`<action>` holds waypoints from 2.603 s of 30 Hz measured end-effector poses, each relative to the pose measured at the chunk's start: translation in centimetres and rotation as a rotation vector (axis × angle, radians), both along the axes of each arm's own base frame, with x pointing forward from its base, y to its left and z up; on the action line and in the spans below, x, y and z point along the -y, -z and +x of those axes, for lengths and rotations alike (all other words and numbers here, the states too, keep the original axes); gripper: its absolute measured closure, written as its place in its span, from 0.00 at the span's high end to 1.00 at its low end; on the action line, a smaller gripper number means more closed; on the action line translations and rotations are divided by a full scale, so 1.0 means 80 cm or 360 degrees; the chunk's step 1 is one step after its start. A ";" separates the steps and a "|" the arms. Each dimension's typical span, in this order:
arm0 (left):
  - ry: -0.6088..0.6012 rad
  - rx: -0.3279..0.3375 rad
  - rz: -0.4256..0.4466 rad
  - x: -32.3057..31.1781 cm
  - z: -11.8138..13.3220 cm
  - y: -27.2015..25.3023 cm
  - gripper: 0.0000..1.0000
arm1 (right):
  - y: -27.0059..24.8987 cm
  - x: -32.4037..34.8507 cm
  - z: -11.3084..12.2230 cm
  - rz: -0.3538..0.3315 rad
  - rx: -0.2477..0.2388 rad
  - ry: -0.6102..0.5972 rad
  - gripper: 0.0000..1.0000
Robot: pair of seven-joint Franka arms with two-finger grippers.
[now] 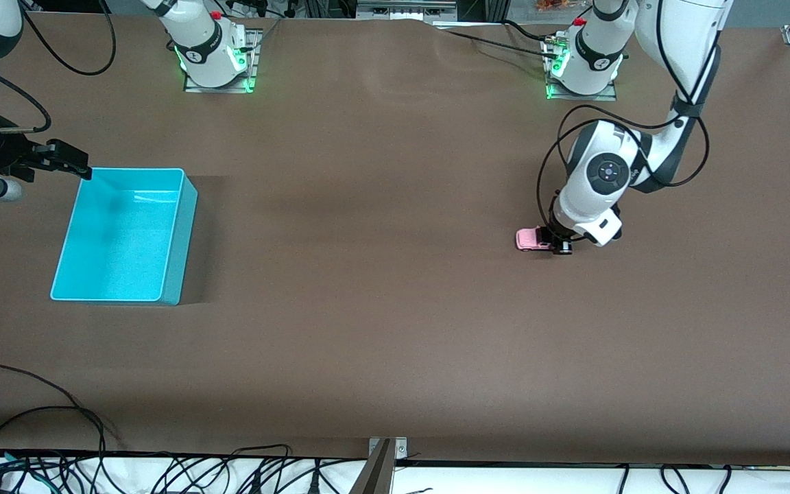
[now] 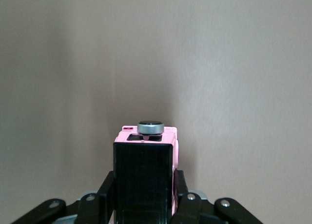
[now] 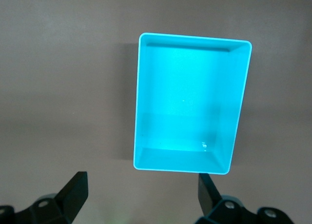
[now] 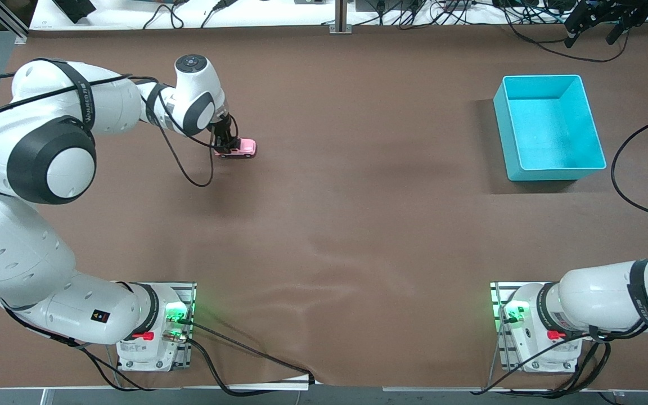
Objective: Wind and store pink jeep toy
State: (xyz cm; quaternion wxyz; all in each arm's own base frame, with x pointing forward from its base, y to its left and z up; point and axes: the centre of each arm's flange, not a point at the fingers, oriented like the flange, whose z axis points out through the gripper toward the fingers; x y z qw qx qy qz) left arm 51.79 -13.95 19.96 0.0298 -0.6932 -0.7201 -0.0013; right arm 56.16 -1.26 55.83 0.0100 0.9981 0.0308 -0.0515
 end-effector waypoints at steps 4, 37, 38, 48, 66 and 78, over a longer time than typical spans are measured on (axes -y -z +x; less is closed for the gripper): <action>0.0007 -0.0004 0.0015 -0.025 0.006 0.000 0.50 | 0.000 0.000 0.000 0.0000 0.0000 0.0000 1.00; 0.0039 -0.0015 0.0106 -0.229 0.020 0.002 0.50 | 0.000 0.000 0.000 0.0000 0.0000 0.0000 1.00; 0.0039 -0.0015 0.0106 -0.229 0.020 0.002 0.50 | 0.000 0.000 0.000 0.0000 0.0000 0.0000 1.00; 0.0036 -0.0008 0.0107 -0.231 0.023 0.002 0.58 | 0.000 0.000 0.000 0.0000 0.0000 0.0000 1.00; 0.0051 -0.0151 0.0188 -0.223 0.089 -0.142 1.00 | 0.000 0.000 0.000 0.0000 0.0000 0.0000 1.00; 0.0499 -0.0116 0.0053 -0.226 0.132 -0.288 1.00 | 0.000 0.001 0.000 0.0000 0.0000 0.0001 1.00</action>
